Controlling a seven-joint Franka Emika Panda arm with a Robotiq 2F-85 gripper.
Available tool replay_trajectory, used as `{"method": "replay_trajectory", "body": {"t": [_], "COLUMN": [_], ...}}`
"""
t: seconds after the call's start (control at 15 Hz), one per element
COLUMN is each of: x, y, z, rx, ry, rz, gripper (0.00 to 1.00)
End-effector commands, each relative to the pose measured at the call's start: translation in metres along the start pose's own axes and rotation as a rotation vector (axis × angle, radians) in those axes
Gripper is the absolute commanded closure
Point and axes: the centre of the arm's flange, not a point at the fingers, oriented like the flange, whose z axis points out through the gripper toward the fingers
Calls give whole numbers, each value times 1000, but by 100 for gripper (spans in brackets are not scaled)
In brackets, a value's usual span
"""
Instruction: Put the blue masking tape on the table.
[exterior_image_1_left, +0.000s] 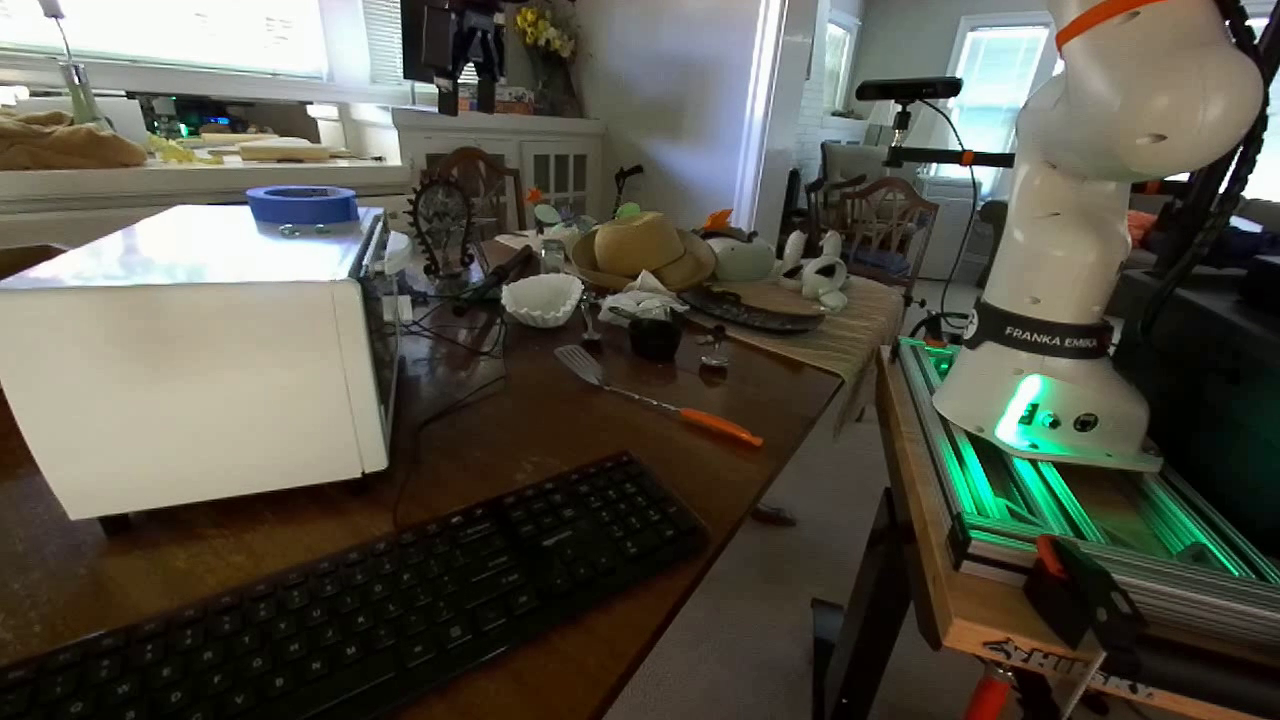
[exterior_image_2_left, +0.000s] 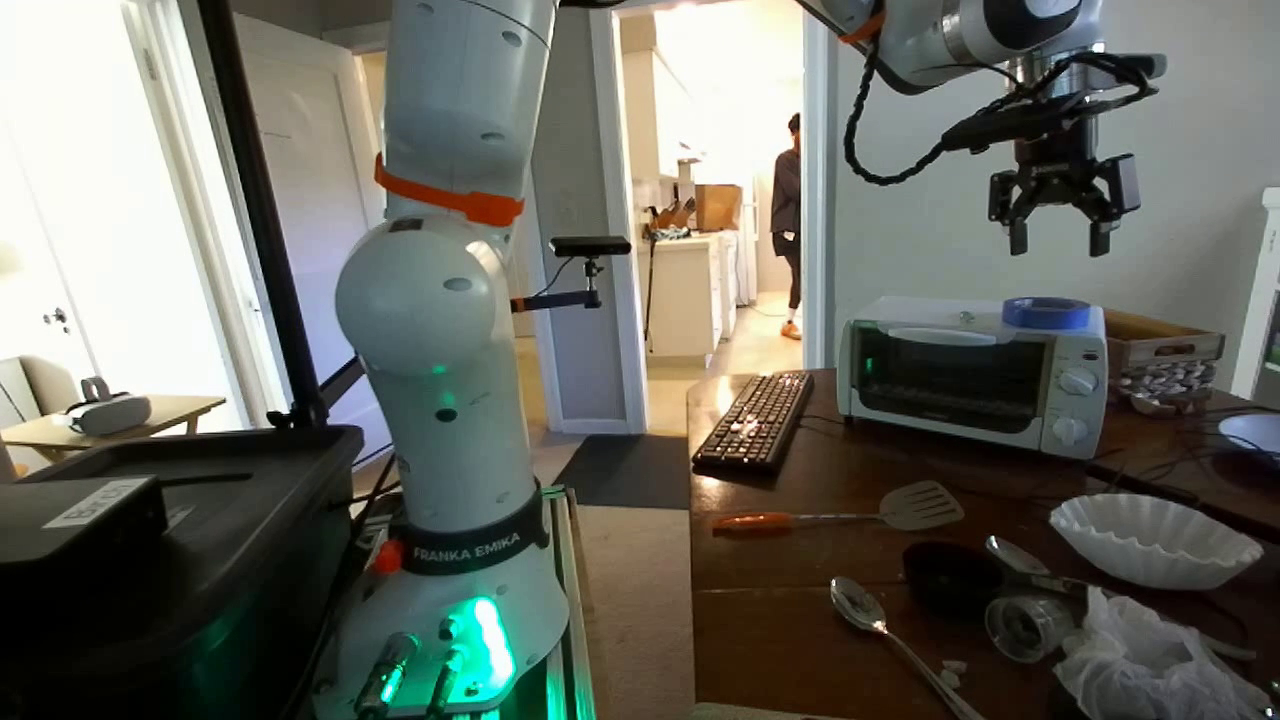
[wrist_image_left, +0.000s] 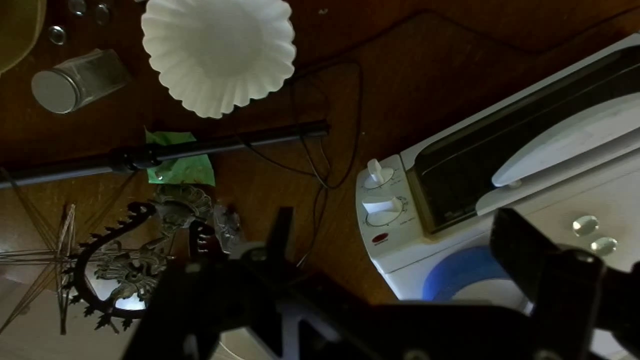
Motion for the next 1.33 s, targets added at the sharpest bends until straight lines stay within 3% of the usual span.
{"method": "replay_trajectory", "body": {"t": [0.0, 0.53, 0.8, 1.13, 1.27], "x": [0, -2, -19, -46, -48], "y": [0, -3, -23, -40, -40], "z": [0, 0, 3, 17, 25], "rx": [0, 18, 9, 2, 37], "ry": [0, -23, 23, 4, -17], "rz": [-1, -21, 11, 18, 20], "gripper": [0, 0, 0, 0, 0]}}
